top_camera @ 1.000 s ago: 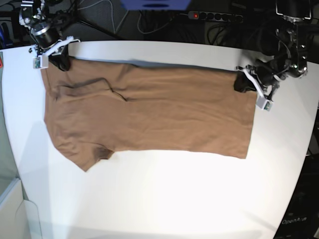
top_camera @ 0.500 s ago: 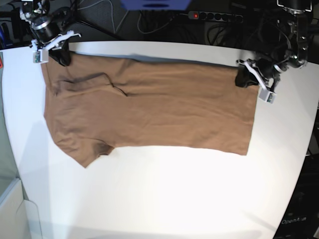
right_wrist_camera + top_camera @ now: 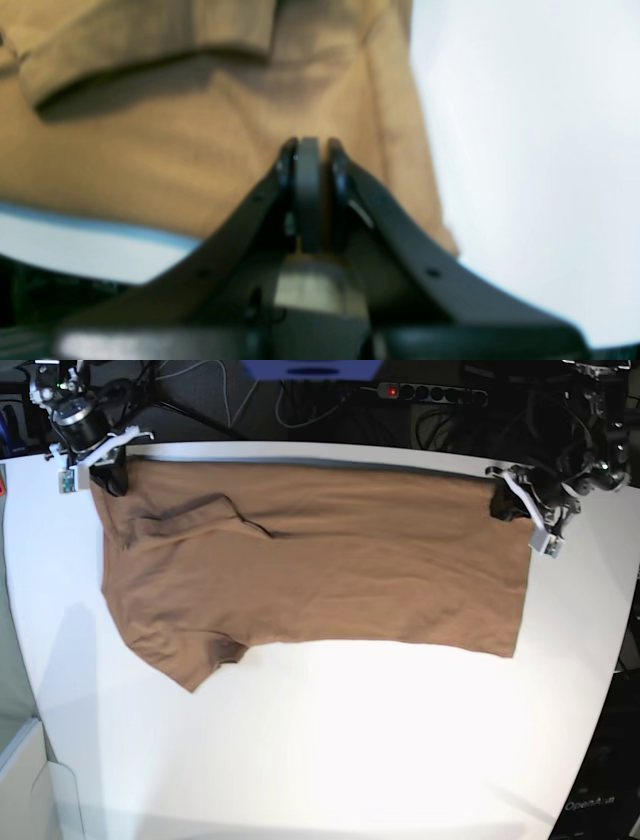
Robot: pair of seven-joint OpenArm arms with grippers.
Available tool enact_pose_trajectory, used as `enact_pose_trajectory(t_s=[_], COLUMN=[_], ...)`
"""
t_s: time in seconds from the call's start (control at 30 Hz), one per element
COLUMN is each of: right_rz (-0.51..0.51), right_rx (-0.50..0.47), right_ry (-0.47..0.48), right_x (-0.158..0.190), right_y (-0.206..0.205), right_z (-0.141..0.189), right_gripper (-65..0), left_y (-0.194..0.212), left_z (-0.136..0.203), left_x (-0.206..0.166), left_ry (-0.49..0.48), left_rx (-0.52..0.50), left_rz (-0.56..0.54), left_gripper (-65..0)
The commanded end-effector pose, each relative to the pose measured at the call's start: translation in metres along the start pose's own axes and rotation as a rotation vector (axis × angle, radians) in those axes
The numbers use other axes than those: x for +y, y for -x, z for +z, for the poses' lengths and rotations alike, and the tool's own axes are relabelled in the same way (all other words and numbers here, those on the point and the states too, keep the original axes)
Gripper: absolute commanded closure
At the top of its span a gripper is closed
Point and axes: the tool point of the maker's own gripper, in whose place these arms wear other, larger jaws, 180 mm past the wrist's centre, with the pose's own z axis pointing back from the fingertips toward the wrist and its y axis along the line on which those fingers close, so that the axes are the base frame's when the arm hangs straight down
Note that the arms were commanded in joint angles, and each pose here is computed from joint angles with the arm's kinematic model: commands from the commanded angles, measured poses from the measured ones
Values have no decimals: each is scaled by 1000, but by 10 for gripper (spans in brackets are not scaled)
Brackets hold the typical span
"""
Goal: Fold the T-shirt properly
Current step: 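Open both grippers and release the shirt edge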
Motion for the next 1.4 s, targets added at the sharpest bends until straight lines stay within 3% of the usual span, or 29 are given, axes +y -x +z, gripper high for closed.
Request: enact_pose_trajectory(t_s=[0.0,0.37,0.53,0.77,1.03,1.13,1.23,1.37], right_rz=[15,82,126,217,293,369,400,387], right_rx=[-41,-122,-124,-127,-123,-131,-109,-76], right_ry=[-4,-28,-24,-10,30,-22,-44,-94], right_x=[-2,4,0,-16,-32,-26,-34,-48], right_y=[-14,-52,-70,-104,-155,-183,-204,-226], right_z=[2,6,3,-9,-31,-43,-60,-90], right_gripper=[-20,-28,-29,-30,-32,-94,-192,-215], left_y=[58,10,-22,-48,-70,-80,-90,-95], left_z=[8,0,4,19,32,37,43,53], left_x=[30,18,-12,-32,-23,-6,12,26], left_ry=[-149,-134,-100,-96,-136,-175,-212,-249], left_rx=[266,141,35,-10,-74,-104,-134,-160], left_rz=[-30,-41,-83,-142,-138,-107,-70,-44], left_gripper=[-23,-23,-25,-26,-26,-28,-98,-218])
